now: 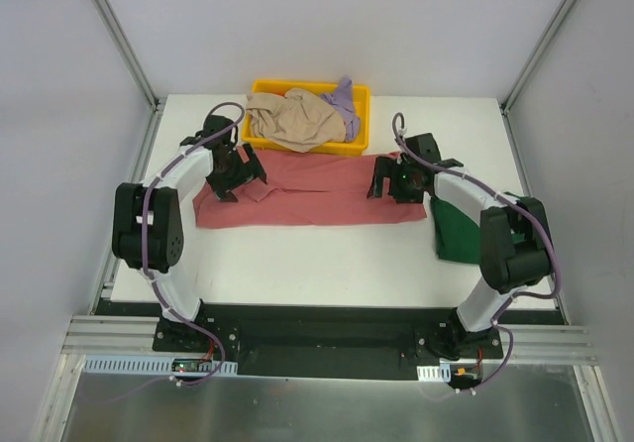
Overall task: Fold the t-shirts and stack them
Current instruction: Fold the other side of the tshirt into a rectangle
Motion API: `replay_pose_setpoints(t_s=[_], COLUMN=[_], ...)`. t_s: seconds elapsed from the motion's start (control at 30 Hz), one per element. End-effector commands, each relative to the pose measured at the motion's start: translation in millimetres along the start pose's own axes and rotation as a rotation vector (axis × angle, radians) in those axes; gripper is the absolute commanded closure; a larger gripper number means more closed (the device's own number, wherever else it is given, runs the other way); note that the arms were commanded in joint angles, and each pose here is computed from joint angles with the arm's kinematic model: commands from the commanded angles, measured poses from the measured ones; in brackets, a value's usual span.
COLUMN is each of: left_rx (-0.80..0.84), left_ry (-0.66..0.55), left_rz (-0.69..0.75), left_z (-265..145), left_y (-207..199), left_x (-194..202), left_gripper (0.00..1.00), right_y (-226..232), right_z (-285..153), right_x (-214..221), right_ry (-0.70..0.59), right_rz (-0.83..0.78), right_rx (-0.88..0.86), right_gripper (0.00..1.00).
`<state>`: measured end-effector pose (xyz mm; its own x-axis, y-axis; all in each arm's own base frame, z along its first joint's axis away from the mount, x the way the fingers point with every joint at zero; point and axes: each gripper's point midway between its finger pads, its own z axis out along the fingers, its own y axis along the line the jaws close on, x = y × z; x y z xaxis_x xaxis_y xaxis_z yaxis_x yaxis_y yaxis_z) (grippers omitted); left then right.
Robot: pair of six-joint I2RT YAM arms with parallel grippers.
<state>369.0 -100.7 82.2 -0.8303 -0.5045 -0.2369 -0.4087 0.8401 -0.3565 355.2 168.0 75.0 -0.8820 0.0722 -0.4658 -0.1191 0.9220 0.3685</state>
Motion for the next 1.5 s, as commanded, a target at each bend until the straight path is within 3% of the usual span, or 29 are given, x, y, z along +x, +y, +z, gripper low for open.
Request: replay_pose_setpoints(t_s=[0.0,0.43,0.73,0.87,1.0,1.17,1.27,1.47], left_rx=[0.101,0.143,0.22,0.148,0.119,0.348,0.336,0.233], left_ry=[0.007,-0.04,-0.321,-0.402,-0.397,-0.155,-0.071,-0.062], left_rz=[-0.004,0.006,0.115,0.193,0.211,0.186,0.16,0.16], left_z=[16,48,8,-5,-23,-21,-1,36], left_y=[-26,-53,-92,-81,-64,-80,-71,-50], left_x=[-9,-56,-137,-151,-135,-56,-26,-31], left_gripper=[0.01,0.01,0.01,0.01,0.01,0.01,0.01,0.01], right_y=[-14,-47,-52,-53,-52,-53,-56,-61], right_z=[13,17,10,6,4,4,4,4], right_x=[2,24,22,23,23,26,29,35], right_ry=[0.028,0.078,0.067,0.061,0.06,0.066,0.071,0.09], right_rz=[-0.011,0.014,0.016,0.009,0.001,0.002,0.005,0.009], right_rx=[0.039,0.142,0.157,0.163,0.163,0.163,0.172,0.194], right_gripper=[0.04,0.04,0.04,0.04,0.04,0.04,0.04,0.04])
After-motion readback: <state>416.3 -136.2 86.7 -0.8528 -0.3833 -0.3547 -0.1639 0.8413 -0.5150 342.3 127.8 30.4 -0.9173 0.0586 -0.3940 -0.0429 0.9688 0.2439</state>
